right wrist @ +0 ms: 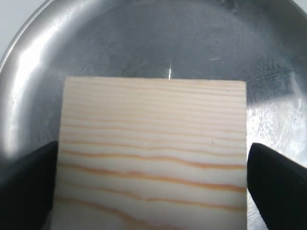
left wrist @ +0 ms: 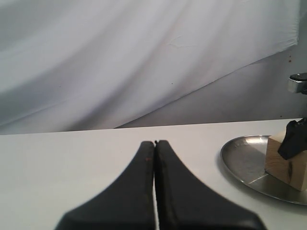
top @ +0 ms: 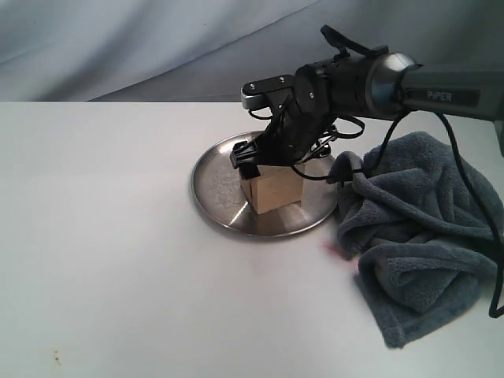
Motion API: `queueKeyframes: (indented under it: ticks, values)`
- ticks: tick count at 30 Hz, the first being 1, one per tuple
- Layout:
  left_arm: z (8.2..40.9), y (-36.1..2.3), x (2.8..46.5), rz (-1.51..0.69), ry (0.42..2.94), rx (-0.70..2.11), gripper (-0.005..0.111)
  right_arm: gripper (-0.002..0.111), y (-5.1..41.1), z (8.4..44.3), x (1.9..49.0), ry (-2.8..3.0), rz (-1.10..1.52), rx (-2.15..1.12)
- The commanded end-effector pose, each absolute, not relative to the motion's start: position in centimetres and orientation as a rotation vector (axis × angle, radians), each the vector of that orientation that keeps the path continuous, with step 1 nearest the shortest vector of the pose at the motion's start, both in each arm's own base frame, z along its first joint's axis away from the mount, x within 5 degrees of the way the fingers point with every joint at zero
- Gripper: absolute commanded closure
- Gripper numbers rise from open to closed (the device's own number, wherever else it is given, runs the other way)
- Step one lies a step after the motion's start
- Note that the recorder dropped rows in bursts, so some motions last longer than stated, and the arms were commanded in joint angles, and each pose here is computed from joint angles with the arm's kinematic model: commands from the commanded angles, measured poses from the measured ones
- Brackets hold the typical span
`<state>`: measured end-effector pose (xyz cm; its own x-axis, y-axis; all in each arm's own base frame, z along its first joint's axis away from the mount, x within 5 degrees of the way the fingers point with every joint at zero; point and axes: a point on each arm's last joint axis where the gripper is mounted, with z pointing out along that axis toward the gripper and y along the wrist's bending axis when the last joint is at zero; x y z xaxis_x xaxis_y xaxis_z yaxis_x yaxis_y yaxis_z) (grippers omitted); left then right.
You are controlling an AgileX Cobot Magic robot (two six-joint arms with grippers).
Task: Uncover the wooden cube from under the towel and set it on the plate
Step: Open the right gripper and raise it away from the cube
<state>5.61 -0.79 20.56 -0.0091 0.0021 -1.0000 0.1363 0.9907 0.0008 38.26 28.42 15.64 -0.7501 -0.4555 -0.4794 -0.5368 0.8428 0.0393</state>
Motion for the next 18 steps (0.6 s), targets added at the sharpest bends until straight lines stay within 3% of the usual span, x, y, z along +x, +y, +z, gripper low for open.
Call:
queueKeyframes:
  ticks: [1, 9, 18]
  values:
    - [20.5, -0.8, 5.6, -0.109, 1.567, 0.102, 0.107, 0.014, 28.5, 18.7, 38.4, 2.440, 0.244, -0.744]
    - [20.5, -0.8, 5.6, -0.109, 1.567, 0.102, 0.107, 0.014, 27.2, 22.8, 35.3, 2.285, 0.247, -0.788]
    - [20.5, -0.8, 5.6, -0.109, 1.567, 0.102, 0.107, 0.025, 19.7, 25.6, 28.3, 1.984, 0.313, -0.719]
